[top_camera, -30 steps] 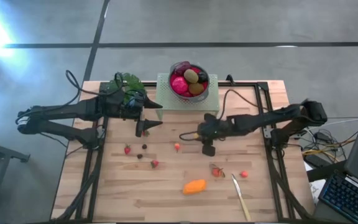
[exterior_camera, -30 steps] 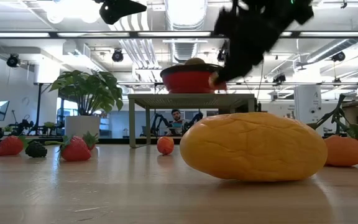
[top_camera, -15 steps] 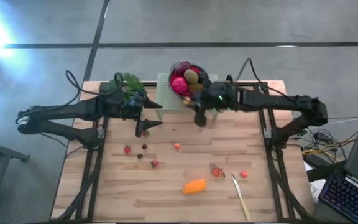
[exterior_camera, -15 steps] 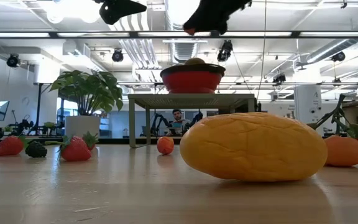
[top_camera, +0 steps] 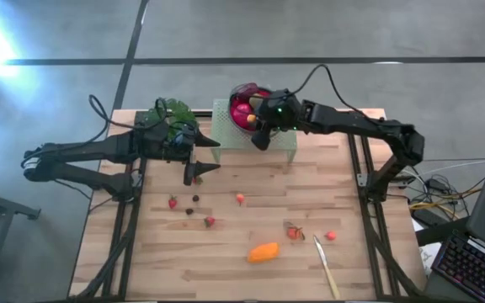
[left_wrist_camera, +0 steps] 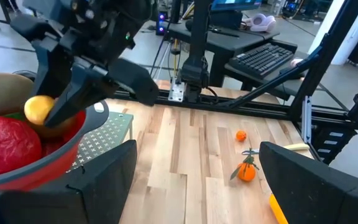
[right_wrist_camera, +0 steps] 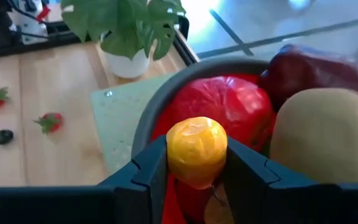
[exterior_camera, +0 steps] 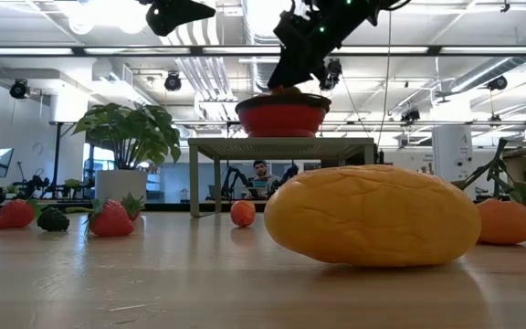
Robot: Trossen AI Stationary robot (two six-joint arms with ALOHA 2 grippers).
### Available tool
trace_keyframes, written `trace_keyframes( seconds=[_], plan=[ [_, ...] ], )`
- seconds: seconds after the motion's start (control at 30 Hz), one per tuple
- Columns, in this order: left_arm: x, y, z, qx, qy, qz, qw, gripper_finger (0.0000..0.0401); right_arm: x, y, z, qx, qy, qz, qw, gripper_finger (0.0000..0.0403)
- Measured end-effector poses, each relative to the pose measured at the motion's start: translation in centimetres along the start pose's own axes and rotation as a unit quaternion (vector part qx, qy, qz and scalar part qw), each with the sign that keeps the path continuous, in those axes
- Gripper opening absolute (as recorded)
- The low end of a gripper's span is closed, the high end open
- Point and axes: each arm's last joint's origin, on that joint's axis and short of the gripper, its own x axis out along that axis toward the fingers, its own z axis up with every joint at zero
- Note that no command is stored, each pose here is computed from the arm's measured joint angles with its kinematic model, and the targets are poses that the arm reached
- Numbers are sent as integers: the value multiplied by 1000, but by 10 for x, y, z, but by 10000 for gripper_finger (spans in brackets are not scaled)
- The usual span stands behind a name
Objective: Pick & Place Fruit
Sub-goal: Put the peach into the red strainer bowl on the shelf
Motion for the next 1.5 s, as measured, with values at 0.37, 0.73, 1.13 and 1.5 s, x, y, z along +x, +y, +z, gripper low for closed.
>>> trace_keyframes(
  seconds=[0.37,0.73,1.13,1.5],
  plan=[
    [0,0,0,0,0,0,1000,344,-1,-2,-1,-6,3,-2,1000,140],
    [0,0,0,0,0,0,1000,344,-1,-4,-1,-4,5,-31,1000,200],
    [0,0,0,0,0,0,1000,344,-37,14,18,-29,66,-6,997,209],
    [0,0,0,0,0,0,1000,344,-75,61,-13,-45,220,36,974,172]
  ],
)
